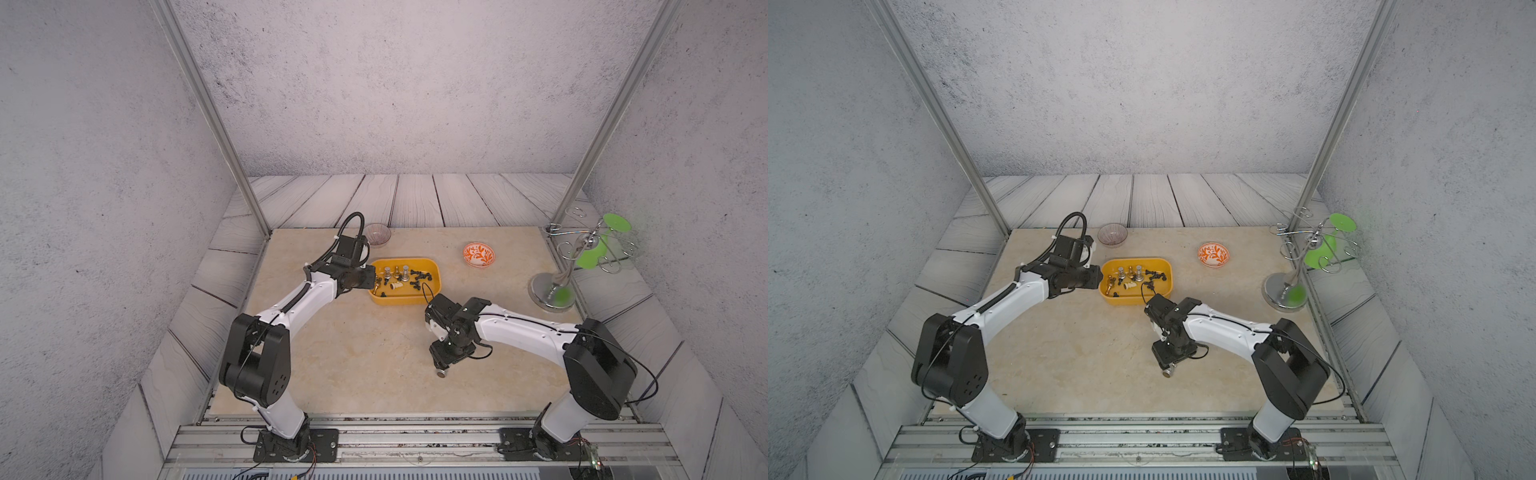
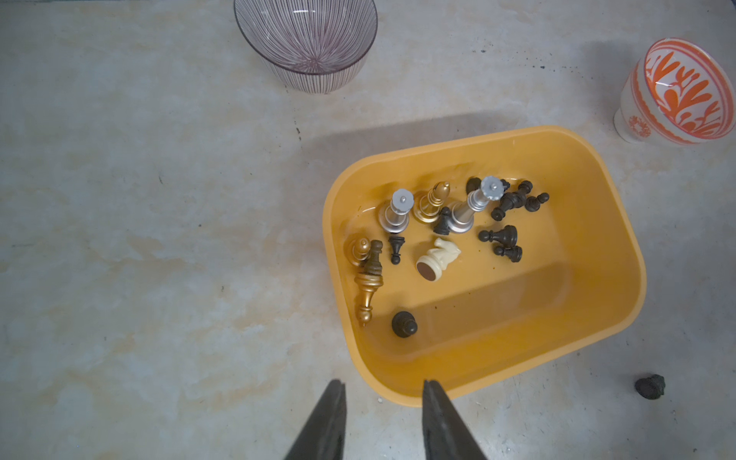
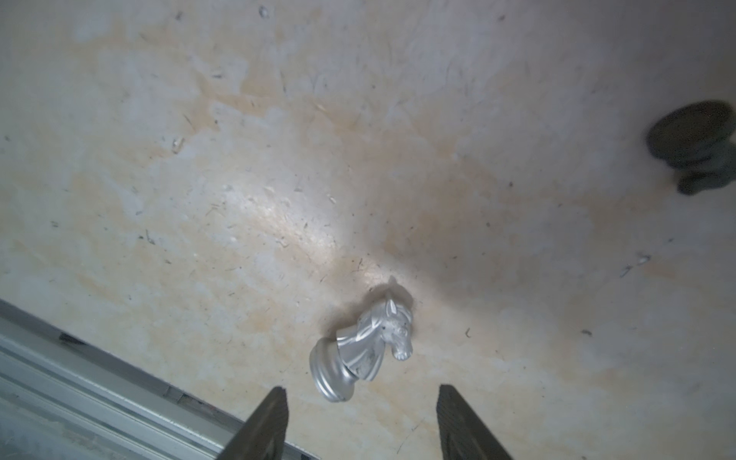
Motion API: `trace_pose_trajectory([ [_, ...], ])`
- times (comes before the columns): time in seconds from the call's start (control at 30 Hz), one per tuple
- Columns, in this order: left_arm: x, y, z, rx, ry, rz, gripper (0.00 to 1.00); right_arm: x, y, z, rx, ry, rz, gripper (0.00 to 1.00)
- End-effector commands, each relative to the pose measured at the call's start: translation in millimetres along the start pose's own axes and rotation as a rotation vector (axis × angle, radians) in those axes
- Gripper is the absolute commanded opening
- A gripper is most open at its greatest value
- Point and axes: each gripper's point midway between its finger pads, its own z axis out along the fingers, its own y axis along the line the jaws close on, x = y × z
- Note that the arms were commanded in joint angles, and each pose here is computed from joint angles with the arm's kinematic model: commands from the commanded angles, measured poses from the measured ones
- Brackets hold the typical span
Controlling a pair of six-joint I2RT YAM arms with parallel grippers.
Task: Put the chess pieces into the storage box
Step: Pick up the chess piece at the center of the board.
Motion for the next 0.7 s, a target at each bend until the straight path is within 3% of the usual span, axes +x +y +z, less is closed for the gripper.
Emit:
trace_pose_trajectory([
  [0.0, 8, 2, -6, 0.007, 0.010, -0.008, 0.36, 15, -7, 13, 0.055, 0.071, 0.064, 0.61],
  [0.2, 16, 2, -7, 0.016, 0.019, -0.005, 0.36, 11, -5, 23, 0.060, 0.069, 0.086, 0.61],
  [0.53, 22, 0, -9, 0.033, 0.029, -0.011, 0.36, 10, -7, 39, 0.065, 0.086, -0.052, 0.62],
  [0.67, 23, 0, -11, 0.031, 0.034, -0.012, 0.36, 17, -7, 40, 0.055, 0.113, -0.043, 0.62],
])
